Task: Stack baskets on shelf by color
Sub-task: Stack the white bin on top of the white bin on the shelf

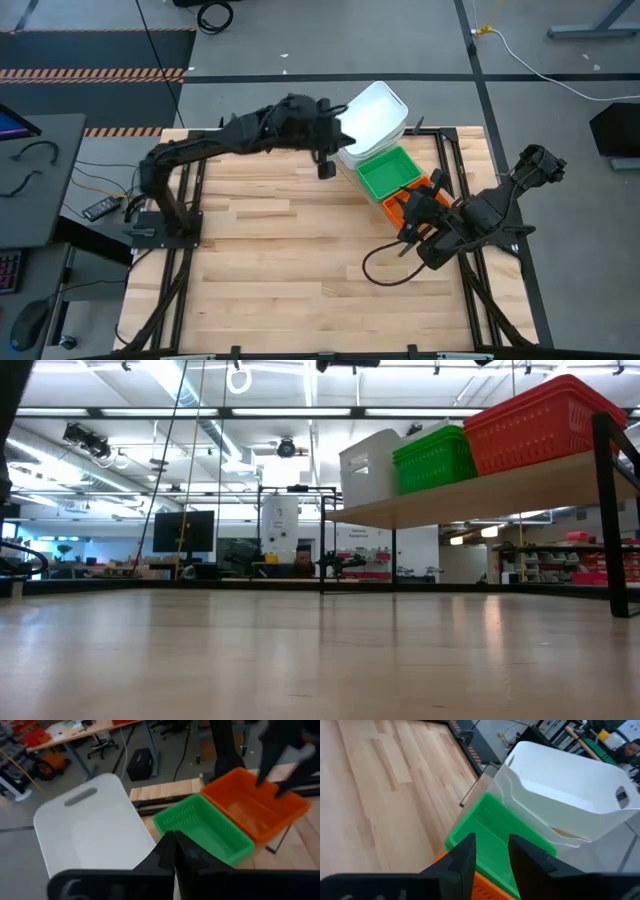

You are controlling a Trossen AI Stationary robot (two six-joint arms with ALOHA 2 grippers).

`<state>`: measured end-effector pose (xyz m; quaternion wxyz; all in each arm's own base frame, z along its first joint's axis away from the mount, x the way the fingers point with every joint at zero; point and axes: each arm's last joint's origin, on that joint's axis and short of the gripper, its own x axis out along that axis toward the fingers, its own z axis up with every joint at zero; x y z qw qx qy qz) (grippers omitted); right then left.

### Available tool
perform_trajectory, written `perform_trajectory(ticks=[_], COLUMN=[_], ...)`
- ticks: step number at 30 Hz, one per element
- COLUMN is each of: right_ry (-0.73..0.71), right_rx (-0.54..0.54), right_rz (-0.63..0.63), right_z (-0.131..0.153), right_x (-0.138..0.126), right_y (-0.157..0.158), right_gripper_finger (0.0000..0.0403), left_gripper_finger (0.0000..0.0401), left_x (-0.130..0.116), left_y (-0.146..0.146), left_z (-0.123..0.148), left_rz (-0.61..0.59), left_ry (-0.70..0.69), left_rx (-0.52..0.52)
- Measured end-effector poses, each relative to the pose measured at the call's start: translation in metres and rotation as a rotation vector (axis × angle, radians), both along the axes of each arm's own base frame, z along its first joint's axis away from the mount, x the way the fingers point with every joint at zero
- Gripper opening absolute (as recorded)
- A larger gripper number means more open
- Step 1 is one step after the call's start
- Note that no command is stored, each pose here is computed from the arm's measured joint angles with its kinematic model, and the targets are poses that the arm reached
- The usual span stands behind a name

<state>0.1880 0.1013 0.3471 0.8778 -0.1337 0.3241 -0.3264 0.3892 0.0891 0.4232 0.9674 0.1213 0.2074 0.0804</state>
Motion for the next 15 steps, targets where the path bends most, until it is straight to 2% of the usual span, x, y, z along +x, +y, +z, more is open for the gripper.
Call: perform_trajectory(ticks=[6, 12, 15], right_ry=[-0.070, -0.137, -0.075], right_rx=[-0.064, -0.222, -0.174], right_rz=[-0.040, -0.153, -0.233], right_z=[0.002, 0.010, 0.026], right_x=[0.000, 0.009, 0.017], right_y=[-0.003, -0.024, -0.049], right_gripper_finger=[0.0120, 0.0120, 0.0120], left_gripper_finger=[0.0002, 0.0007, 0.0009], left_x=[-0.045, -0.090, -0.105], left_y=[-0.010, -0.022, -0.025], left_z=[-0.035, -0.080, -0.097], left_rz=[0.041, 0.043, 0.044], left_ry=[-0.178, -0.347, -0.410], left_rx=[-0.003, -0.024, -0.020])
